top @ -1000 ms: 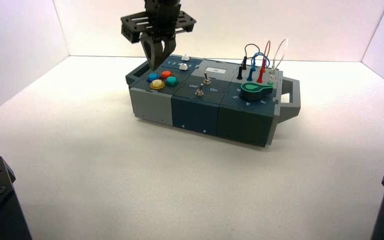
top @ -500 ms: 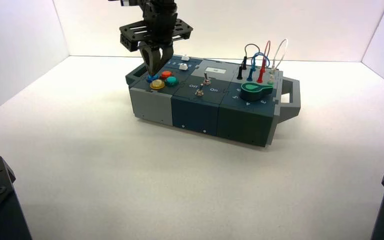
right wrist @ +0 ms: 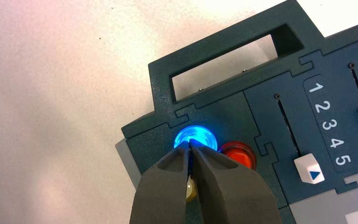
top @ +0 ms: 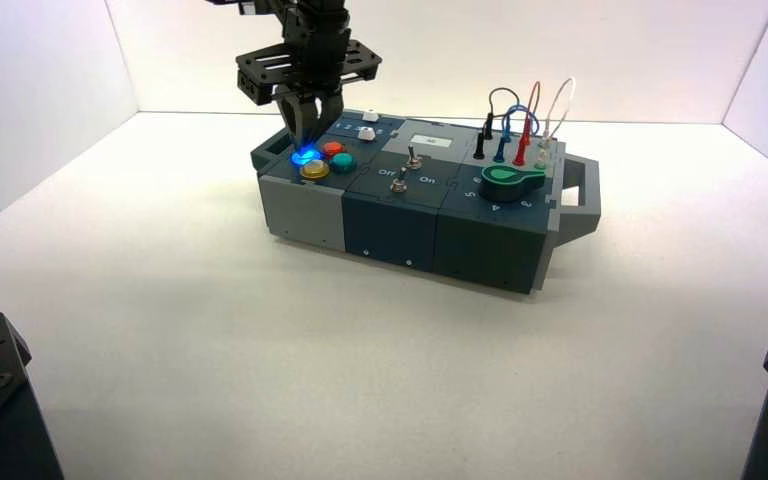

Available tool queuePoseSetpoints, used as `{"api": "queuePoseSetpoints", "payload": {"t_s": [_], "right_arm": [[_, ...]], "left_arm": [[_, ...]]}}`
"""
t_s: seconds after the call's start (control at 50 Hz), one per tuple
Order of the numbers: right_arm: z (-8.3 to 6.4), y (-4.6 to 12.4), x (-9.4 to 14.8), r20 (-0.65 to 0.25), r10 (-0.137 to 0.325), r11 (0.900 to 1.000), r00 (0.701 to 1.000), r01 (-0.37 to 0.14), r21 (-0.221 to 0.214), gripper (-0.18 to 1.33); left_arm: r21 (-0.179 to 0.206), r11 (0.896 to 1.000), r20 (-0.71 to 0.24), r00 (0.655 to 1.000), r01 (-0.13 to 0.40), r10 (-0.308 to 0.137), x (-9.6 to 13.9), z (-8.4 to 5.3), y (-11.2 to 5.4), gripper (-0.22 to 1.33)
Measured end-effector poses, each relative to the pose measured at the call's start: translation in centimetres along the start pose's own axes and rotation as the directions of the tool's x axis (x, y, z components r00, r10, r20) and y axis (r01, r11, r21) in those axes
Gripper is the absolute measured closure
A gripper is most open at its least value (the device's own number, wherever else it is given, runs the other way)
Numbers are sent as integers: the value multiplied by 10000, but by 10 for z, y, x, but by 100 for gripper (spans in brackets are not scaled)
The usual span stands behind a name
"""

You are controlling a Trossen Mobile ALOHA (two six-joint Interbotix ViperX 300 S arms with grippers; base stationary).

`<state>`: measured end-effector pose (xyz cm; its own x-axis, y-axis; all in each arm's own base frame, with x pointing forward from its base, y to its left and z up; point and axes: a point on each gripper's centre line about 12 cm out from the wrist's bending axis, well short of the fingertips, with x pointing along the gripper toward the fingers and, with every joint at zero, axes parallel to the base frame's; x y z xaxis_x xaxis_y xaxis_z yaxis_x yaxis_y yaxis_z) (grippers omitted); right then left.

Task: Push the blue button with the right gripper.

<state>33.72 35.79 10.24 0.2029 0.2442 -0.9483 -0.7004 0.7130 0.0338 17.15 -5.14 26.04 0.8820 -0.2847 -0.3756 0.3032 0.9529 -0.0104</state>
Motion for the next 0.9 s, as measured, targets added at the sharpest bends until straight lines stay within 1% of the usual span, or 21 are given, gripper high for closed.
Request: {"api": "queuePoseSetpoints", "payload": {"t_s": [0.16,0.28,0.36,0.42,0.48,0.52,0.54,0.56,0.7,0.72,0.74,0.8,0.82,0.9], "right_arm": [[2,-1,-4,-45,-13,10000,10000,13,16,129],[6,-6,-17,81,-81,9999,9999,80,82,129],[14,-11,-42,590,-205,9998,9980,202,56,129],[18,-12,-54,836,-243,9997,9962,240,53,129],[23,-15,-78,1325,-327,9995,9906,326,27,129],[25,-14,-88,1553,-348,9994,9872,354,-15,129],[25,-15,-90,1584,-365,9993,9867,371,-9,129],[25,-15,-99,1752,-414,9991,9837,430,-54,129],[15,-14,-128,2461,-507,9982,9679,572,-195,129],[11,-14,-135,2684,-505,9980,9620,588,-228,129],[10,-14,-136,2713,-512,9980,9611,592,-214,129],[1,-15,-147,3111,-543,9976,9488,652,-245,129],[-6,-17,-156,3401,-560,9974,9387,681,-235,129],[-22,-20,-172,3912,-593,9975,9184,700,-131,129]], "left_arm": [[0,10000,-15,10000,3,-3,0,0,0,128],[-14,10000,1,10000,7,-7,0,0,0,128],[0,10000,-15,10000,3,-3,0,0,0,128],[0,10000,-15,10000,3,-3,0,0,0,128],[-2,10000,-46,10000,3,-3,0,-1,0,128],[-33,10000,-76,10000,8,-8,1,-1,0,128],[-13,10000,-77,10000,17,-17,1,-1,0,128],[-14,10000,-107,9999,17,-18,2,-2,0,128],[-38,10000,-275,9996,23,-24,5,-4,0,128],[-54,10000,-275,9996,20,-21,5,-4,0,128],[-40,10000,-306,9995,18,-20,5,-4,0,128],[-64,10000,-367,9993,6,-8,7,-5,0,128],[-65,10000,-397,9992,9,-11,7,-5,0,128],[-70,10000,-489,9988,9,-12,9,-6,0,128]]}}
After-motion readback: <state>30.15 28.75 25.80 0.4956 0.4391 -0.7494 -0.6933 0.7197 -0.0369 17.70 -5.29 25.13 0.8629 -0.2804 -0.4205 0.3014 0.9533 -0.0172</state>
